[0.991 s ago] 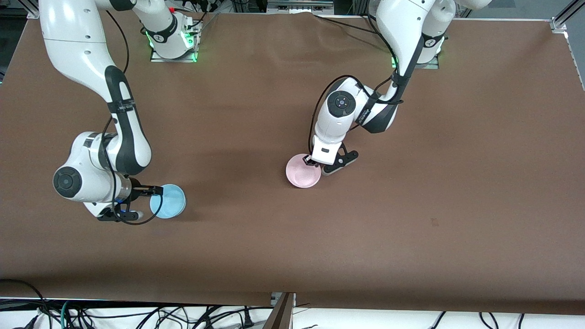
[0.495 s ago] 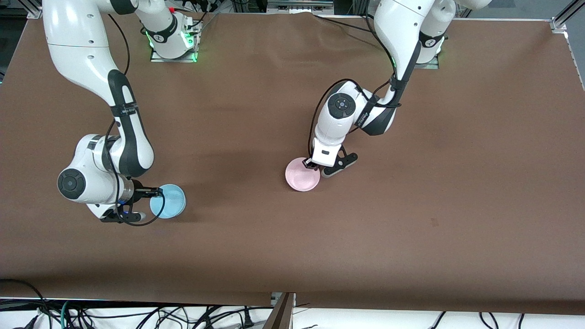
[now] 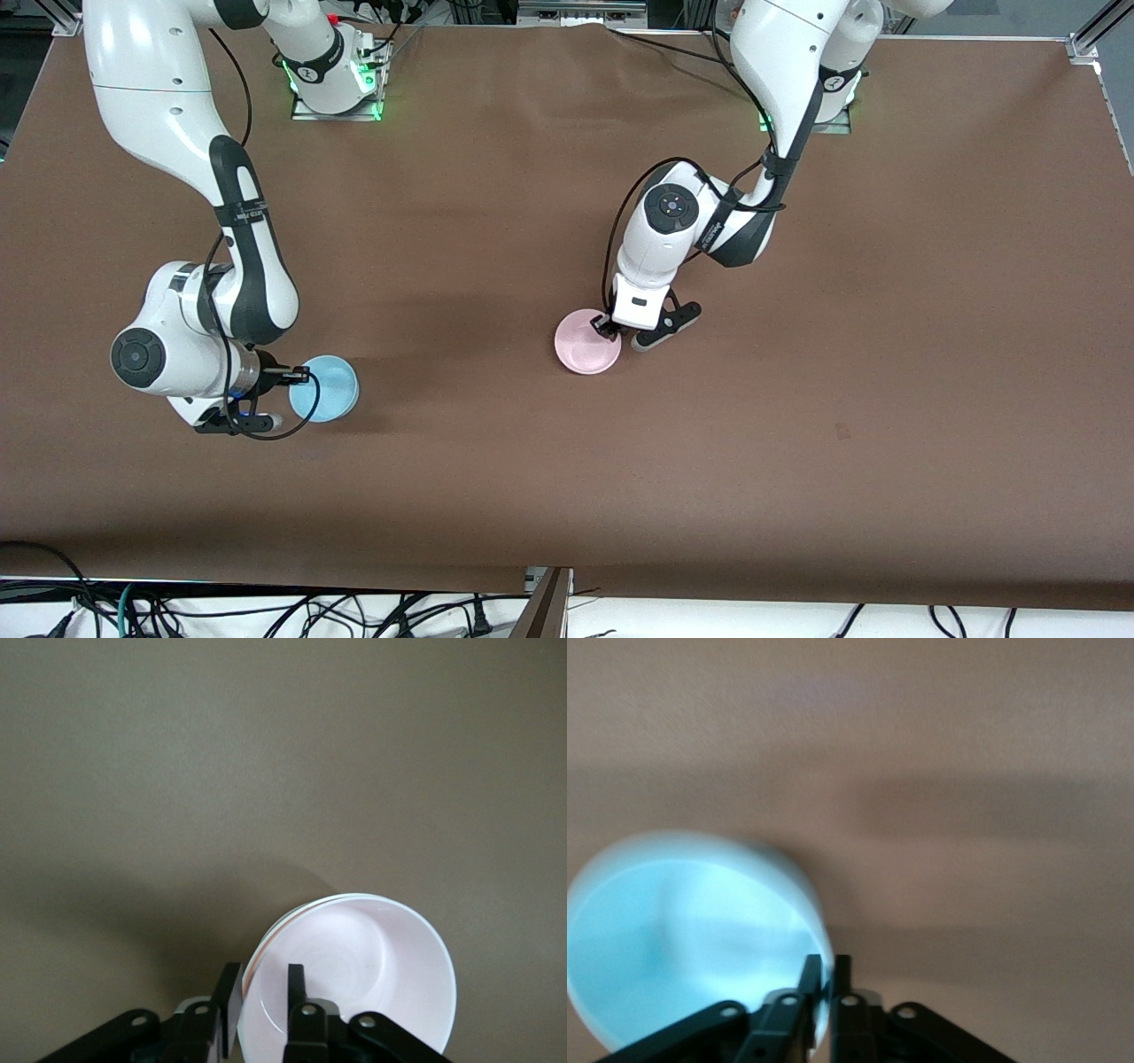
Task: Stack pink and blue bowls on white bowl
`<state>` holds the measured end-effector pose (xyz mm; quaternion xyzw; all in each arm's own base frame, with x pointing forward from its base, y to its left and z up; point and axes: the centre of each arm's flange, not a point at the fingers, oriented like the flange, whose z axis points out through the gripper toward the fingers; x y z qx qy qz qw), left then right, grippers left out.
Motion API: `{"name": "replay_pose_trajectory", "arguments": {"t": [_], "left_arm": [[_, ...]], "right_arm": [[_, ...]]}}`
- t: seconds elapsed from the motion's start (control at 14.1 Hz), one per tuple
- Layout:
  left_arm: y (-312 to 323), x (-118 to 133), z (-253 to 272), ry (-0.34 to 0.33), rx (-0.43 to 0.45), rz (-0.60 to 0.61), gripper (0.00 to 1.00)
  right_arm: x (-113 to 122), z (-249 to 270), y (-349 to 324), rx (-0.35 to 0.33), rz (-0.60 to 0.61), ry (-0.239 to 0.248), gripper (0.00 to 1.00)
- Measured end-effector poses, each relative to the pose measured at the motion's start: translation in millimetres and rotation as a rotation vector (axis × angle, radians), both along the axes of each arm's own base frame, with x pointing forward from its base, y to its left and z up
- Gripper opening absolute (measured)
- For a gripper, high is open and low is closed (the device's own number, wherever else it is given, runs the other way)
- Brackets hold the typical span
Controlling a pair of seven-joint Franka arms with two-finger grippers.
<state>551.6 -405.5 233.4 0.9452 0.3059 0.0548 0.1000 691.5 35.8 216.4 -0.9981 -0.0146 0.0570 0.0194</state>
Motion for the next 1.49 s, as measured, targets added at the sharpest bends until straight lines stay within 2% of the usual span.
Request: {"name": "replay_pose_trajectory", "arguments": {"t": [0.07, 0.21, 0.35, 0.64, 0.92, 0.99, 1.27, 1.49], "left_arm": [[1.6, 4.2, 6.4, -0.009, -0.007, 0.005, 0.37], [8.7, 13.7, 27.7, -0.015, -0.017, 0.021, 0.35], [30.8, 27.2, 69.7, 0.009, -0.012, 0.036, 0.33], [121.3, 50.8, 188.3, 0.107, 0.031, -0.052, 0.34], [232.2, 70.0, 289.4, 0.200, 0.056, -0.196, 0.36], [258.9, 73.5, 303.9, 0.208, 0.057, -0.238, 0.36], [338.5, 77.6, 329.9, 0.219, 0.052, -0.397, 0.38], [356.0, 75.0, 340.9, 0.214, 0.107, -0.470, 0.58]], "right_arm": [[3.0, 5.3, 1.8, 0.004, -0.001, -0.004, 0.05], [6.8, 15.8, 8.3, 0.012, -0.022, 0.014, 0.02], [10.9, 34.5, 25.1, 0.025, -0.079, 0.056, 0.02], [14.1, 79.3, 89.2, 0.076, -0.249, 0.134, 0.02], [-1.9, 105.7, 197.7, 0.127, -0.482, 0.188, 0.02], [-8.0, 112.4, 227.6, 0.136, -0.541, 0.188, 0.02], [-42.6, 109.4, 348.9, 0.175, -0.752, 0.125, 0.02], [-72.2, 83.5, 408.7, 0.174, -0.834, 0.122, 0.02]]}}
